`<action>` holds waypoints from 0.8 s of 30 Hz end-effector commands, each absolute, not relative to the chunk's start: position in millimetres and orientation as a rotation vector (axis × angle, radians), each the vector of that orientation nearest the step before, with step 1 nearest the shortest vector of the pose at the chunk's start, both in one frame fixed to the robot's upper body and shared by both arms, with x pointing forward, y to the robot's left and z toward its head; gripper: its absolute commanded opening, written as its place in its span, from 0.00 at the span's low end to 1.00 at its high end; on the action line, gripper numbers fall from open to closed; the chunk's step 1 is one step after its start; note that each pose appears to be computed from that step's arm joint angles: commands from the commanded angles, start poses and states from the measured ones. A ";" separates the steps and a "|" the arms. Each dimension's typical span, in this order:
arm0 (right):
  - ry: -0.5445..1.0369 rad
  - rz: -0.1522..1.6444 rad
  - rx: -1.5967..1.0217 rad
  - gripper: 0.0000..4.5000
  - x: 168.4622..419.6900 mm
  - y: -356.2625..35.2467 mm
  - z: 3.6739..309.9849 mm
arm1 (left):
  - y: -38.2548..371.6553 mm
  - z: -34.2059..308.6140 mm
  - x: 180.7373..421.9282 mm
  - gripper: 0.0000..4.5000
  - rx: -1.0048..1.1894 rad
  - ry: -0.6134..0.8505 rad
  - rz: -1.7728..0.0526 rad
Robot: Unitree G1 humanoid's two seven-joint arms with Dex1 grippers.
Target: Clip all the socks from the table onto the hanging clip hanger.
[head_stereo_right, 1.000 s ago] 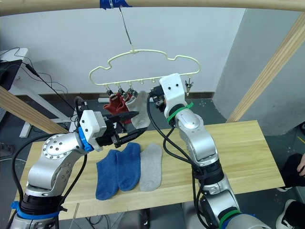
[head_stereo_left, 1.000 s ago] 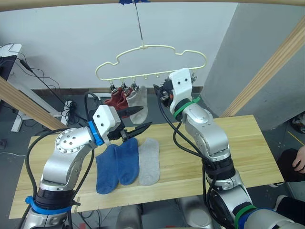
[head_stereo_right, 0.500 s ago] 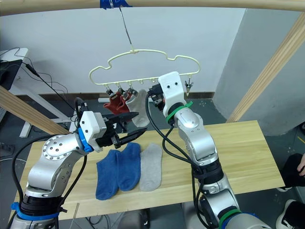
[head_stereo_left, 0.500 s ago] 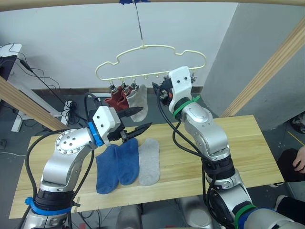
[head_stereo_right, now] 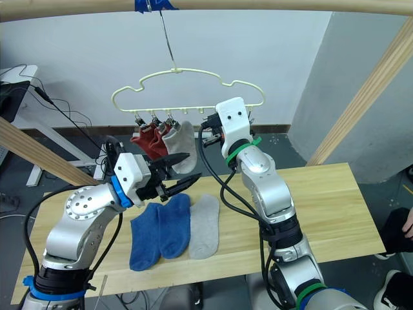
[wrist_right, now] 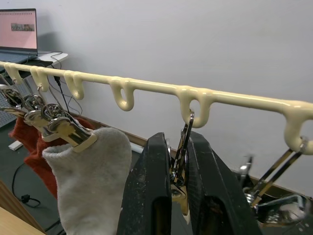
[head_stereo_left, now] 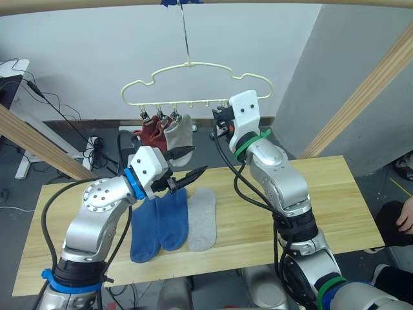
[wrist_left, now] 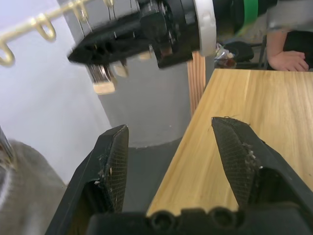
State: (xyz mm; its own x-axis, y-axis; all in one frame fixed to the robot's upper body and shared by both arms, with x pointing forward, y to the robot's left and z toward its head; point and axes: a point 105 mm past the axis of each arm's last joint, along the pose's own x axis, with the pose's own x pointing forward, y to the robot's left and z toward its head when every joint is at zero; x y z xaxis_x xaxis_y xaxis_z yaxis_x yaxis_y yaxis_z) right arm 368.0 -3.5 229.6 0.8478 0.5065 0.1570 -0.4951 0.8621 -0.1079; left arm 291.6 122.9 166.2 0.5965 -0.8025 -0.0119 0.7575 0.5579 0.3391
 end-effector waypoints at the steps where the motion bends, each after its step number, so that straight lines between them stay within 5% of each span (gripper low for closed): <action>1: -0.252 0.548 -0.039 0.02 363.3 0.2 248.8 | 118.1 155.1 289.1 0.66 0.316 -0.117 -0.921; 8: -0.254 0.549 -0.039 0.02 363.9 -0.5 250.0 | 116.4 92.8 300.9 1.00 0.303 0.084 -0.790; 17: -0.246 0.550 -0.050 0.02 363.7 -1.8 247.8 | 116.2 26.4 307.1 1.00 0.221 0.326 -0.588; 24: -0.241 0.553 -0.049 0.02 363.4 -1.3 246.6 | 107.6 7.3 301.7 1.00 0.215 0.418 -0.586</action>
State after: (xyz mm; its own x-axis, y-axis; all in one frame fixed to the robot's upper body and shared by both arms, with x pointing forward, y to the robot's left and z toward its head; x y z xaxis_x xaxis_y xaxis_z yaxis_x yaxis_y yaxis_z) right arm 368.9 -4.3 234.8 0.8419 0.5132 0.1666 -0.5022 0.8582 -0.1060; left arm 304.6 113.8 10.2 0.7660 -0.4782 -0.4296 0.5597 0.8248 0.0798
